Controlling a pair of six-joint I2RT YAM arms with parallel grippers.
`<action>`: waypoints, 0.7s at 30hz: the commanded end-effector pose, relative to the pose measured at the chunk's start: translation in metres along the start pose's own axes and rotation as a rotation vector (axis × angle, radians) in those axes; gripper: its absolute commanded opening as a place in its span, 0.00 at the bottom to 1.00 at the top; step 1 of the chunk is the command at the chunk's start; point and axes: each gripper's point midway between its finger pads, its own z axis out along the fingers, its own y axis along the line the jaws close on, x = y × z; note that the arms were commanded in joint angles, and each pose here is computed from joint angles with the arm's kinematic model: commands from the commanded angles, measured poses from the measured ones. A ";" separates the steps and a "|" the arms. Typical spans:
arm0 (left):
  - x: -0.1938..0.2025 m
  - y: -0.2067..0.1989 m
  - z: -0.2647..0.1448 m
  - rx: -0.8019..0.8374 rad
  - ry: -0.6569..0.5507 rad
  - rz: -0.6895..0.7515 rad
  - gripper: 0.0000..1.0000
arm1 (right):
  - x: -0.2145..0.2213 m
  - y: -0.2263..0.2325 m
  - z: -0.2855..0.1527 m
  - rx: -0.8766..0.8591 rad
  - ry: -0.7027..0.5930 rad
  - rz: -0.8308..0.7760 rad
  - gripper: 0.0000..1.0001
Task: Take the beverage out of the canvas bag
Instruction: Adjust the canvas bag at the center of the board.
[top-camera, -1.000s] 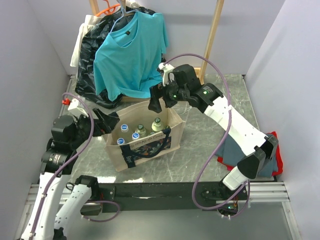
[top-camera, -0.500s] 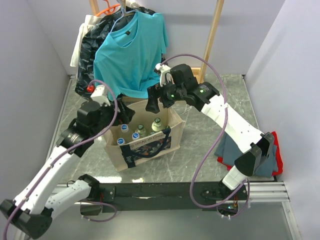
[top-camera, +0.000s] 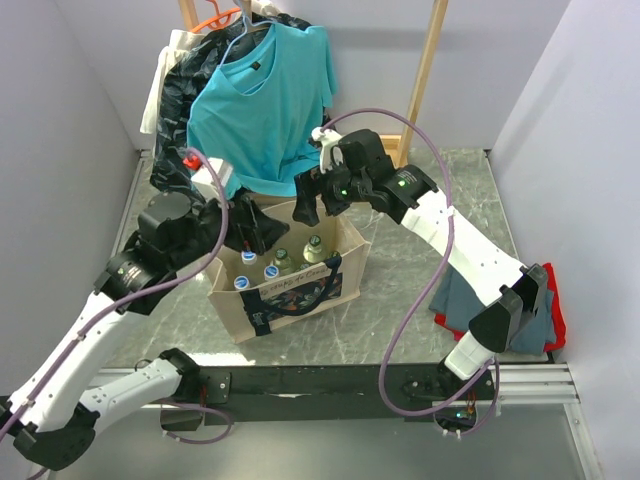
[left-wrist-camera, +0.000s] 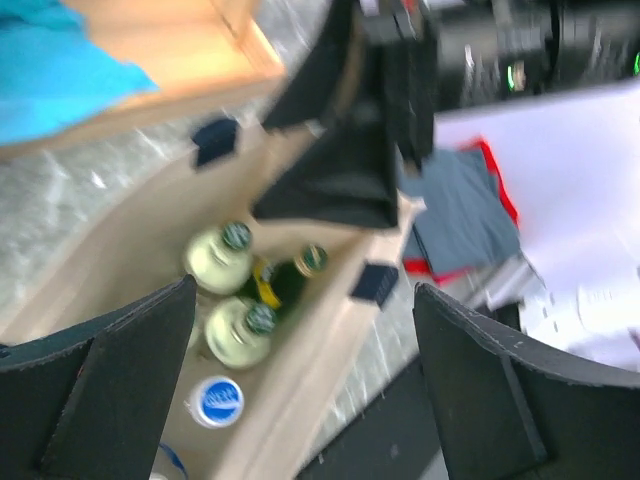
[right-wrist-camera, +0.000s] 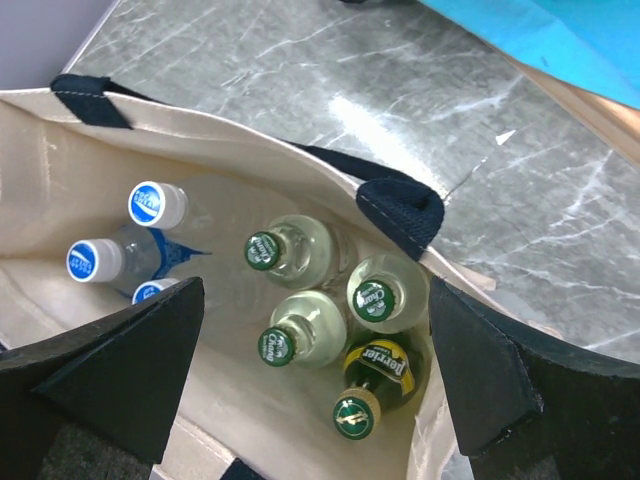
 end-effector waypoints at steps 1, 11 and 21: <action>0.053 -0.005 0.003 0.063 0.197 0.011 0.95 | -0.012 -0.002 -0.004 0.034 -0.045 -0.015 0.99; 0.120 0.001 0.010 0.021 0.340 -0.042 0.95 | -0.010 -0.008 0.001 0.055 -0.050 -0.003 1.00; 0.165 -0.040 -0.008 0.160 0.475 -0.068 0.93 | 0.003 0.005 0.017 -0.042 0.025 -0.005 0.98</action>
